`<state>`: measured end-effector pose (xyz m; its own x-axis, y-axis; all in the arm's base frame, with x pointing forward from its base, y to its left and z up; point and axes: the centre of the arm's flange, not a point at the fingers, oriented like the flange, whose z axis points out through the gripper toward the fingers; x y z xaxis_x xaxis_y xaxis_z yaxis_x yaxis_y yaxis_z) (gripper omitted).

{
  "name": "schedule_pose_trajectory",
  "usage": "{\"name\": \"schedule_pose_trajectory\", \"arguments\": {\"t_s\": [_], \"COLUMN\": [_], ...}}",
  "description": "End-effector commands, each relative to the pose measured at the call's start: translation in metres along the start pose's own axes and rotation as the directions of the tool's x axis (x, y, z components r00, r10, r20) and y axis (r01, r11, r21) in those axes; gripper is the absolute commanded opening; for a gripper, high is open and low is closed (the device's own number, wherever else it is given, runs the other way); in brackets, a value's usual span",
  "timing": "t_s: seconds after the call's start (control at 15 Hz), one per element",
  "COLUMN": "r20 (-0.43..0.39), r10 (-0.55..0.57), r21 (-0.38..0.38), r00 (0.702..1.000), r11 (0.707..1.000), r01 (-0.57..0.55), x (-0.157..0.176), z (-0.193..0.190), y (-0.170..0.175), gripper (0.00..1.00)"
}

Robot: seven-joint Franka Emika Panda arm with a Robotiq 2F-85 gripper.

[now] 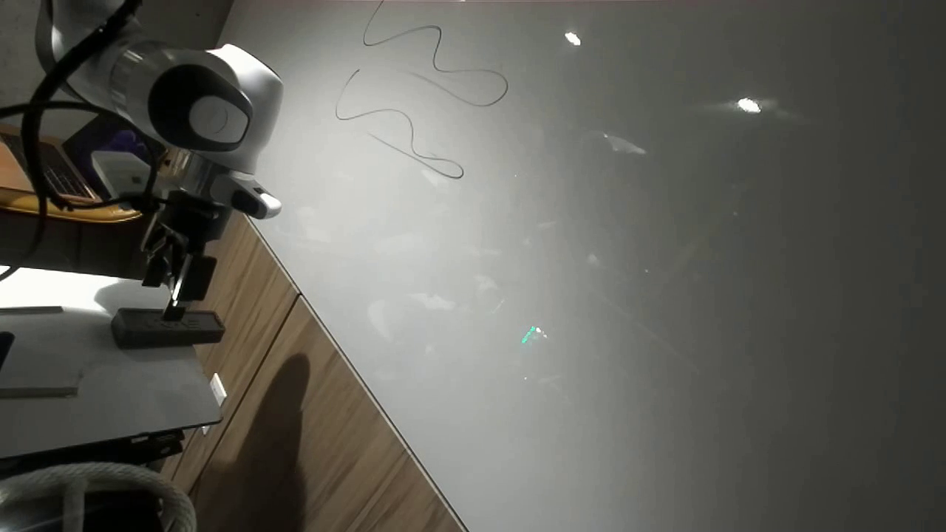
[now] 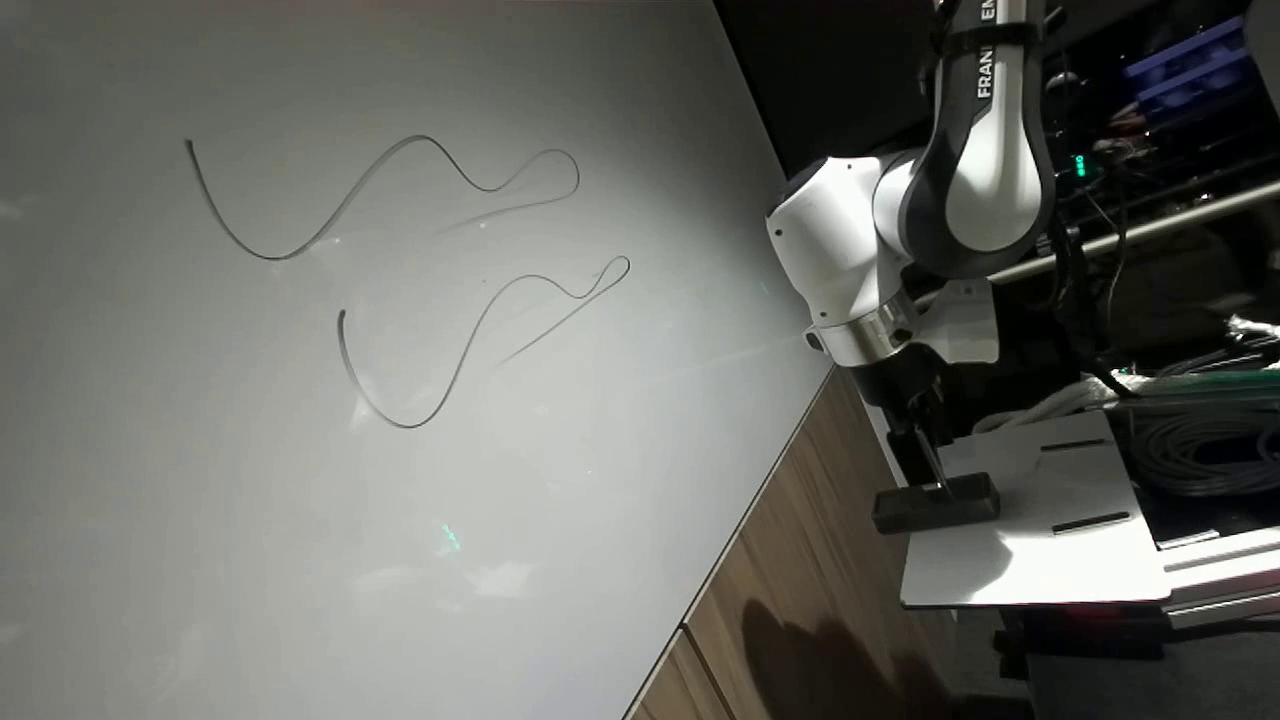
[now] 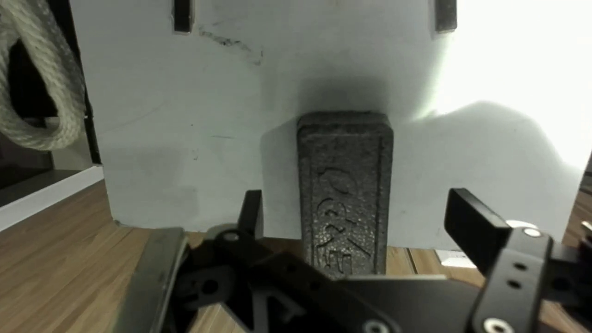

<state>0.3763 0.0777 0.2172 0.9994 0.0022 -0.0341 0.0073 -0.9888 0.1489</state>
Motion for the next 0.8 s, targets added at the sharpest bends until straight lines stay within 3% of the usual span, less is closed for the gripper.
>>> {"name": "schedule_pose_trajectory", "arguments": {"t_s": [0.0,0.73], "r20": [0.001,0.014], "r10": [0.005,0.005], "r21": [-0.010,-0.008], "r00": [1.000,1.000], "r11": [1.000,1.000], "r01": [-0.005,-0.005], "x": [0.011,0.030], "z": [0.020,0.030], "y": [0.002,-0.004], "gripper": [1.00,1.00]}}
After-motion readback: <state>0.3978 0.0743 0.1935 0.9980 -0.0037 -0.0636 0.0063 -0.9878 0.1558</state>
